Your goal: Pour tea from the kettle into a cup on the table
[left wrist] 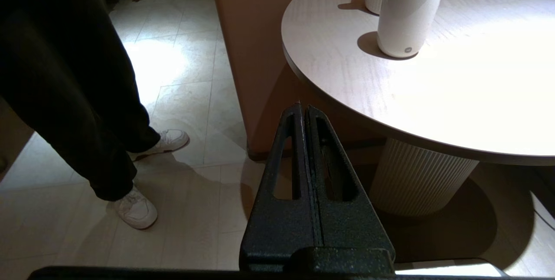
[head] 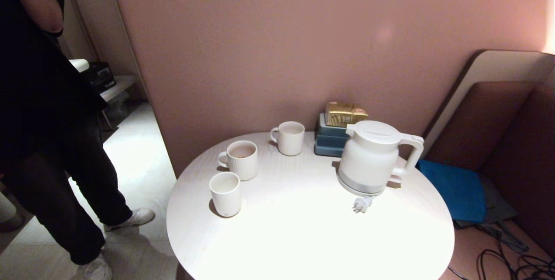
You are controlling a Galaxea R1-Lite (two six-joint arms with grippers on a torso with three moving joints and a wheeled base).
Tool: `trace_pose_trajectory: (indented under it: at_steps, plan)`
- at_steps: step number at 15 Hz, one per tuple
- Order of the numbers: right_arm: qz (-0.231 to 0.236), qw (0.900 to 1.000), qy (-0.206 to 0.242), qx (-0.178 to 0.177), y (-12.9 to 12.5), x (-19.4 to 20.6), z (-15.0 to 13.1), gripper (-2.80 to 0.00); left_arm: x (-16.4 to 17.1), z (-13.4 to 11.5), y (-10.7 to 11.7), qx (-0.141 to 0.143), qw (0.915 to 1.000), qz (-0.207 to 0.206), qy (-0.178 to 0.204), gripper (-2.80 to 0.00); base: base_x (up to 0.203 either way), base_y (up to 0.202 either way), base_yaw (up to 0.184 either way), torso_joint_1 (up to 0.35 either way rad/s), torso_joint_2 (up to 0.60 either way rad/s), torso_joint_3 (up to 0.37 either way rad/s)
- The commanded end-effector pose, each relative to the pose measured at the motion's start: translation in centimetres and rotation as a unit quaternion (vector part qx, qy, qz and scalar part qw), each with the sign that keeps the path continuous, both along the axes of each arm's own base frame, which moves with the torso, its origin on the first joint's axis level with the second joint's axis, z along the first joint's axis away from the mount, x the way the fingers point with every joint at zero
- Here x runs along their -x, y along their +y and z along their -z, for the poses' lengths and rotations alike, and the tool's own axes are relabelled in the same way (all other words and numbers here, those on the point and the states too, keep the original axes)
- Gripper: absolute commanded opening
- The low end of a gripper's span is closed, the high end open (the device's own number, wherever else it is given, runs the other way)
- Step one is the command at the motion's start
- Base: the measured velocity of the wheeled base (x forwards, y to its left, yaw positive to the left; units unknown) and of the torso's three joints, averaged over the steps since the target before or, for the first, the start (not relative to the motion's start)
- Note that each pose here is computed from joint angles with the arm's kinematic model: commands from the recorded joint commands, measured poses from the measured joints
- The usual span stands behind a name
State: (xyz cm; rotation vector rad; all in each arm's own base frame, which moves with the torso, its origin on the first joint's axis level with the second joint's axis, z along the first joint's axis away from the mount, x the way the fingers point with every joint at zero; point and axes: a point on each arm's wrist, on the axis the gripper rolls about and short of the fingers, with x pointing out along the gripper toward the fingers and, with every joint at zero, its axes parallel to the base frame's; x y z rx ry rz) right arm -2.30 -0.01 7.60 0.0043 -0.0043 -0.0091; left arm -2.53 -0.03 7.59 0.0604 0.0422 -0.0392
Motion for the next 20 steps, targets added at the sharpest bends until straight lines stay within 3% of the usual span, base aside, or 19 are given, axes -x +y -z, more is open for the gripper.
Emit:
trace_pose_trajectory:
  at_steps: [1,10,20]
  plan:
    - [0.0,1.0,0.001,0.0,0.0,-0.02,0.03,-2.8,-0.01,0.0,0.0,0.0,1.0,0.0,0.001,-2.8,0.0,0.0,0.0,0.0,0.0,0.0]
    - [0.0,1.0,0.001,-0.001,0.0,-0.02,0.03,-2.8,-0.01,0.0,0.0,-0.007,1.0,0.001,0.001,-2.8,0.0,0.0,0.0,0.209,-0.41,-0.199]
    - [0.0,1.0,0.001,-0.001,0.0,-0.01,-0.01,-2.8,-0.01,0.0,0.0,-0.005,1.0,0.0,0.001,-2.8,0.0,0.0,0.0,0.004,-0.01,-0.004]
